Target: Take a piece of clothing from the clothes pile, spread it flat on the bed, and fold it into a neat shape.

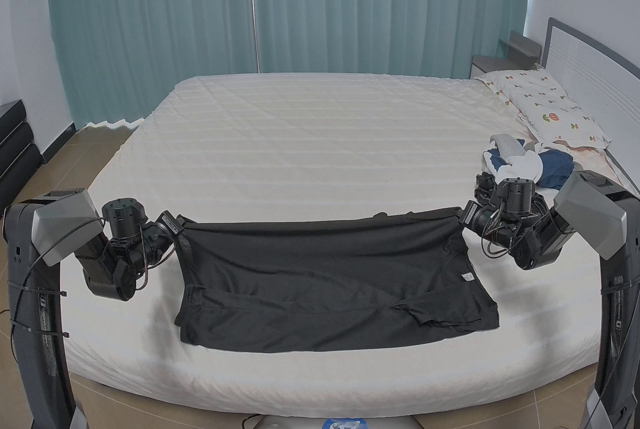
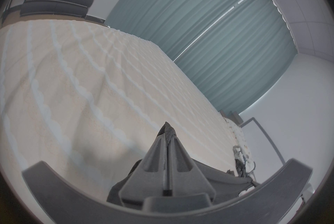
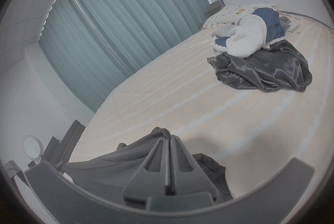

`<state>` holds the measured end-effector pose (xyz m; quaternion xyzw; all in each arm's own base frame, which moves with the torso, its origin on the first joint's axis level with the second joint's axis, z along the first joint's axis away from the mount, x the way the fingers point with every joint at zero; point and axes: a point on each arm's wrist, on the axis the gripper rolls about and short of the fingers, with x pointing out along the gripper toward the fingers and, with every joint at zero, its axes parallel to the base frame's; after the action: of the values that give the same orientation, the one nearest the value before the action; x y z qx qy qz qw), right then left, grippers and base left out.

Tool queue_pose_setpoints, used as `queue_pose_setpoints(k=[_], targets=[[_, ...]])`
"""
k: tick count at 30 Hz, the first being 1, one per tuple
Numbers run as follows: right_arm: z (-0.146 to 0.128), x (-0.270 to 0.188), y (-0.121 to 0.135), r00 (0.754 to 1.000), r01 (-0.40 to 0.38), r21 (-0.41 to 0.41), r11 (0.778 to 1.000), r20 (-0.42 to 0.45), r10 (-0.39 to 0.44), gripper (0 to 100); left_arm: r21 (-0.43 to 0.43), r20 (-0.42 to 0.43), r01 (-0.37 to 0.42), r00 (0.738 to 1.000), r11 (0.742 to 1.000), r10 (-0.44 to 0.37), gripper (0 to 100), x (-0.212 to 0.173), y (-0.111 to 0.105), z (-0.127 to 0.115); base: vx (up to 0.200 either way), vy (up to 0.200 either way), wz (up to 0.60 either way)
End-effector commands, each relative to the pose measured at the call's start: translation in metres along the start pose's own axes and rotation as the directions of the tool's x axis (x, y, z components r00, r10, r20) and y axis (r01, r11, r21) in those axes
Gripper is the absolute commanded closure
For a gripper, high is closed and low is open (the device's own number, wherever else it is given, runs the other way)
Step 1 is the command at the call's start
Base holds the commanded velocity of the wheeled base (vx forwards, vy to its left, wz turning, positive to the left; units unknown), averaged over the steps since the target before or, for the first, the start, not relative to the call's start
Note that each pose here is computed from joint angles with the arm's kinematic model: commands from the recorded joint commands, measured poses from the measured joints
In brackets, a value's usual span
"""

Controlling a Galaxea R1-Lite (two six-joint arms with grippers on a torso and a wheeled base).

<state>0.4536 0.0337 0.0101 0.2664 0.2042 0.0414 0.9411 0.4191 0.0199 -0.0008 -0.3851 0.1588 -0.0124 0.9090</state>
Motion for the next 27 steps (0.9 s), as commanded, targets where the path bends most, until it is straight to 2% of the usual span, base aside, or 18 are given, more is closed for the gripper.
queue_pose_setpoints(k=[1,6,12,17,27], targets=[[-0.007,-0.003,-0.002,1.0,-0.01,0.001,1.0,-0.008,0.01,100,0.025,-0.025,0.006,1.0,1.0,-0.005,100,-0.007,0.0,-0.001,0.0,0.0,0.0],[-0.007,-0.005,0.001,1.0,-0.019,0.005,1.0,-0.005,0.019,100,0.039,-0.04,0.027,0.999,0.999,-0.026,100,-0.007,-0.008,-0.006,0.0,0.0,0.0],[-0.005,0.002,0.001,0.999,-0.035,0.001,0.999,0.026,0.035,100,0.05,0.009,0.048,0.999,0.998,-0.048,100,-0.001,-0.012,0.001,0.0,0.0,0.0],[-0.009,0.017,-0.003,0.997,-0.043,0.007,0.999,0.06,0.042,100,0.051,0.062,0.046,0.997,0.998,-0.049,100,0.004,-0.007,0.011,0.0,0.0,0.0],[-0.007,0.007,-0.002,0.998,-0.045,0.011,0.999,0.045,0.044,100,0.059,0.054,0.049,0.997,0.997,-0.052,100,0.01,0.003,-0.003,0.0,0.0,0.0]])
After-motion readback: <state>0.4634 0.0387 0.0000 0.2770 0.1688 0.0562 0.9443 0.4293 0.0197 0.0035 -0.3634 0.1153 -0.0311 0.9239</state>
